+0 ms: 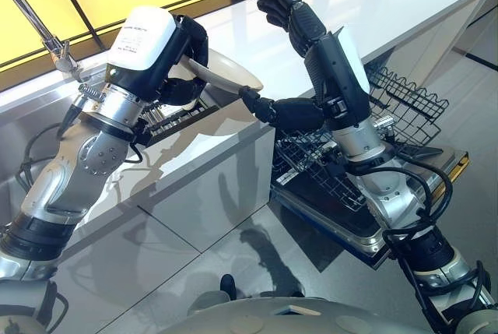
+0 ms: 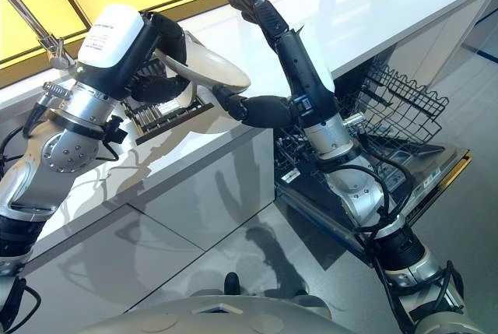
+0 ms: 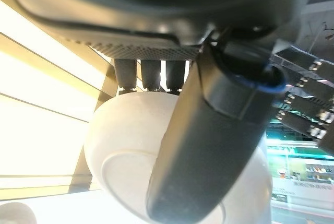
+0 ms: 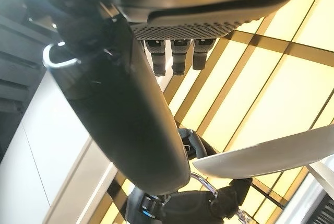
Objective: Pick up plates and place into dishwasher.
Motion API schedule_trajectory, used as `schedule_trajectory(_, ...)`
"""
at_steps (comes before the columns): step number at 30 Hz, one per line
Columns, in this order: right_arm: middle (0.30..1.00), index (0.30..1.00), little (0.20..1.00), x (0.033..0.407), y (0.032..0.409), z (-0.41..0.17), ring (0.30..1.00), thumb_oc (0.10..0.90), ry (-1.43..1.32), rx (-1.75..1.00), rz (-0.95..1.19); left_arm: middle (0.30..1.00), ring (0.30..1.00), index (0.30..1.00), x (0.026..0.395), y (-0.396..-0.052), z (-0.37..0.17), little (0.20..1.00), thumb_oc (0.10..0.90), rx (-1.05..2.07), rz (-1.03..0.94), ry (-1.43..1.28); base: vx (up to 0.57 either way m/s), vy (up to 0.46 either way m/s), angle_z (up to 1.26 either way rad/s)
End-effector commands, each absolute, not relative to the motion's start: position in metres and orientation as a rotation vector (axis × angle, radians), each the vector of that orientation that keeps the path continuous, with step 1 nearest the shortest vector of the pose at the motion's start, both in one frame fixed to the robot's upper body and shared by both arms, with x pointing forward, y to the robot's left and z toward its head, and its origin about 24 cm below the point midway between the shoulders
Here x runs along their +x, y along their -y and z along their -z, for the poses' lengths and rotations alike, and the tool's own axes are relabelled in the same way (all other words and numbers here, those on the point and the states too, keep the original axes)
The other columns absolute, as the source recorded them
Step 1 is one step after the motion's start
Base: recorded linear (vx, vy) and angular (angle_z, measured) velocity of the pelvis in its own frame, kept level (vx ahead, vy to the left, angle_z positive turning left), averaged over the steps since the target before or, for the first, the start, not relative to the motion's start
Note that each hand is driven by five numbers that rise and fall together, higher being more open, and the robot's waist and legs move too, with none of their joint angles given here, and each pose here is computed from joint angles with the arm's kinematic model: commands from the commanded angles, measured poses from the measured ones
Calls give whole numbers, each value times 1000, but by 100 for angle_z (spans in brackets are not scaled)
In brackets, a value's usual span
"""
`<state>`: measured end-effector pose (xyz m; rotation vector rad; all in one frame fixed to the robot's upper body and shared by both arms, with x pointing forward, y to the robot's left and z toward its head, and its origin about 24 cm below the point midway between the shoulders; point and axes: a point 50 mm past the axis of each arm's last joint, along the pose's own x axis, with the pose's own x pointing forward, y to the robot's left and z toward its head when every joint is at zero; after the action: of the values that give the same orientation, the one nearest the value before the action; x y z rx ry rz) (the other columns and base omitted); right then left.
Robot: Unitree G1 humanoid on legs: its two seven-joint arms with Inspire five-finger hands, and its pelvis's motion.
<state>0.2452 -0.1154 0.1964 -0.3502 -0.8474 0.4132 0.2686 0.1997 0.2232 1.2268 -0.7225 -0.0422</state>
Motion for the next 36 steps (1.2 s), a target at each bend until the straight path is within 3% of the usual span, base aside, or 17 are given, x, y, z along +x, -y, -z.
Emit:
schedule_trajectory(1, 900, 900, 900, 236, 114, -221, 900, 800, 989, -280, -416, 300, 300, 300, 273, -217, -268, 200, 100, 1187, -155, 854, 0, 0, 0)
schedule_trajectory(10, 900, 900, 900, 259, 114, -186, 900, 800, 670, -425, -484, 300, 300, 300, 264, -199, -271, 200, 100, 1080, -27, 922, 0, 0, 0)
schedule_trajectory(21, 900, 900, 900, 269, 106, -174, 900, 800, 646, -484, -406, 300, 300, 300, 260, -173, -269, 200, 100, 868, 229, 910, 19, 0, 4)
schedule_trajectory(22, 575, 575, 521, 272, 106, -174, 575, 421, 648, -495, -380, 300, 300, 300, 257, -169, -268, 200, 100, 823, 282, 908, 30, 9, 4)
schedule_trajectory(23, 575, 575, 521, 272, 106, -174, 575, 421, 646, -493, -376, 300, 300, 300, 257, -168, -268, 200, 100, 815, 293, 908, 29, 11, 4)
schedule_trajectory(24, 446, 446, 370, 273, 106, -173, 446, 270, 647, -483, -368, 300, 300, 300, 256, -166, -268, 200, 100, 793, 319, 903, 21, 6, 5)
schedule_trajectory(26, 300, 300, 200, 274, 105, -174, 300, 100, 658, -476, -346, 300, 300, 300, 253, -163, -267, 200, 100, 728, 383, 883, 22, 5, 7)
schedule_trajectory(36, 300, 300, 200, 275, 100, -176, 300, 100, 693, -433, -295, 300, 300, 300, 261, -140, -241, 200, 100, 467, 646, 677, 11, 3, 5)
